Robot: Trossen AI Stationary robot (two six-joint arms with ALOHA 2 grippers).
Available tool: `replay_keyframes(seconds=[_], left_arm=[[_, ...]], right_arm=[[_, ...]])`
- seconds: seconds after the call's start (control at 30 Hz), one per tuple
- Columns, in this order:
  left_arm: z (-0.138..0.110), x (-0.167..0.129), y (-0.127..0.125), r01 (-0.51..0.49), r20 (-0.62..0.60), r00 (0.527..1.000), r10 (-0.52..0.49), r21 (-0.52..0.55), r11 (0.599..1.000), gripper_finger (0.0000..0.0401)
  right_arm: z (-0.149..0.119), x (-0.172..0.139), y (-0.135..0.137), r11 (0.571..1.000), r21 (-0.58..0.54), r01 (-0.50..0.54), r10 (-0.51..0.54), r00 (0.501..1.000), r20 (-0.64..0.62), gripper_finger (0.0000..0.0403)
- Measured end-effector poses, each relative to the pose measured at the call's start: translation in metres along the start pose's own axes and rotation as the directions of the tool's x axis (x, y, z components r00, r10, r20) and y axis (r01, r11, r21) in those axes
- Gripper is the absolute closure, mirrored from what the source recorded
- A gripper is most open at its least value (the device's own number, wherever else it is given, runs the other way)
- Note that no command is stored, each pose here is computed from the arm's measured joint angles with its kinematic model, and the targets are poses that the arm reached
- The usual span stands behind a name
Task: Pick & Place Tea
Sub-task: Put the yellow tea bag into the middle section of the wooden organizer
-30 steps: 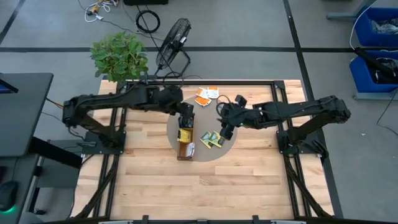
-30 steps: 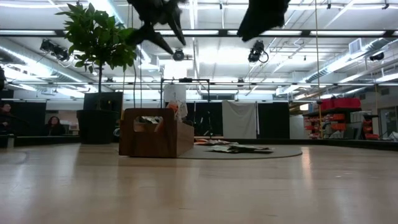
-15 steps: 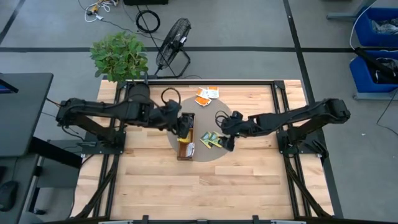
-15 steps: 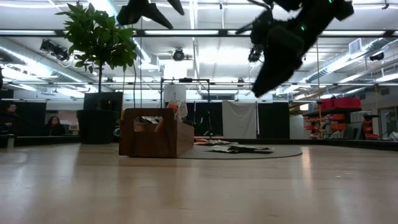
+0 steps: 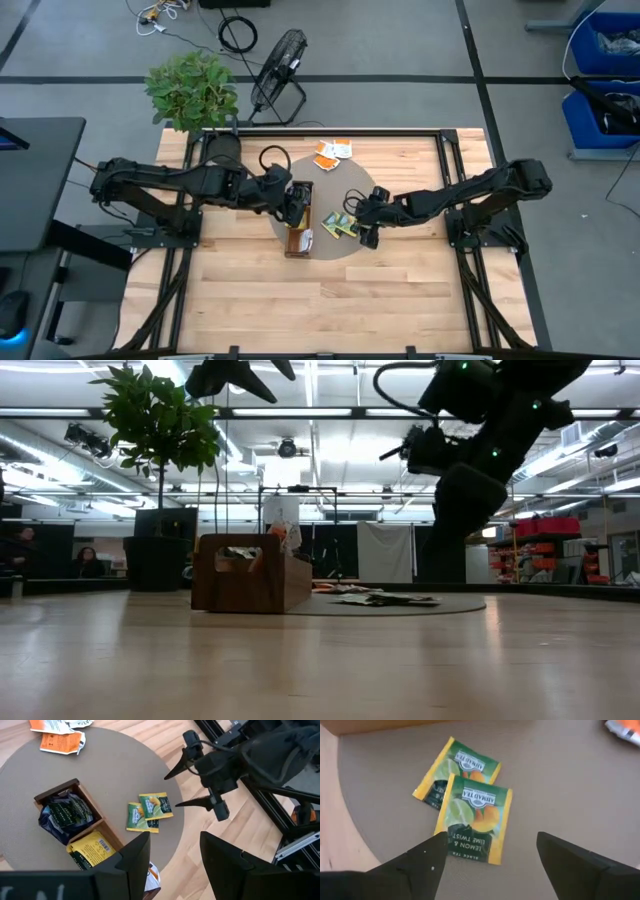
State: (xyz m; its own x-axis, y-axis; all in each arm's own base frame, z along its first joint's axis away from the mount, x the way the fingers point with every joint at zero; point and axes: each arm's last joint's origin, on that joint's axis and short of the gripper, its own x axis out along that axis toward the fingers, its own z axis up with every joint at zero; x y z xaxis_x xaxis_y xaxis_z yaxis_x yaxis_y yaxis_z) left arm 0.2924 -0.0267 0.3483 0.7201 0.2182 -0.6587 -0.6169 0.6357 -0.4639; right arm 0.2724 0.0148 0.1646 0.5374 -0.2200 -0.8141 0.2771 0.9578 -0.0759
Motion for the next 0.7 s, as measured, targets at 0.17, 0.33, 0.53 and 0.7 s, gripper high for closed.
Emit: replay_keyframes(seconds=[0.17,0.33,0.53,0.7], left_arm=[[-0.002,-0.001,-0.001,0.0,0.0,1.0,0.0,-0.001,1.0,0.0222],[-0.002,0.0,-0.001,-0.005,0.005,1.0,0.005,-0.005,1.0,0.0222],[-0.002,0.0,-0.001,-0.005,0.006,1.0,0.005,-0.005,1.0,0.0222],[-0.001,0.0,-0.001,-0.006,0.007,1.0,0.006,-0.006,1.0,0.0222]], right_arm=[[-0.005,0.018,0.005,0.999,0.021,-0.028,0.029,0.999,-0.043,0.008],[-0.011,0.034,0.008,1.0,0.008,-0.02,0.021,0.996,-0.082,0.0079],[-0.012,0.043,0.01,1.0,0.025,-0.014,0.016,0.996,-0.088,0.0084],[-0.012,0.043,0.01,1.0,0.016,-0.019,0.02,0.996,-0.084,0.0101]])
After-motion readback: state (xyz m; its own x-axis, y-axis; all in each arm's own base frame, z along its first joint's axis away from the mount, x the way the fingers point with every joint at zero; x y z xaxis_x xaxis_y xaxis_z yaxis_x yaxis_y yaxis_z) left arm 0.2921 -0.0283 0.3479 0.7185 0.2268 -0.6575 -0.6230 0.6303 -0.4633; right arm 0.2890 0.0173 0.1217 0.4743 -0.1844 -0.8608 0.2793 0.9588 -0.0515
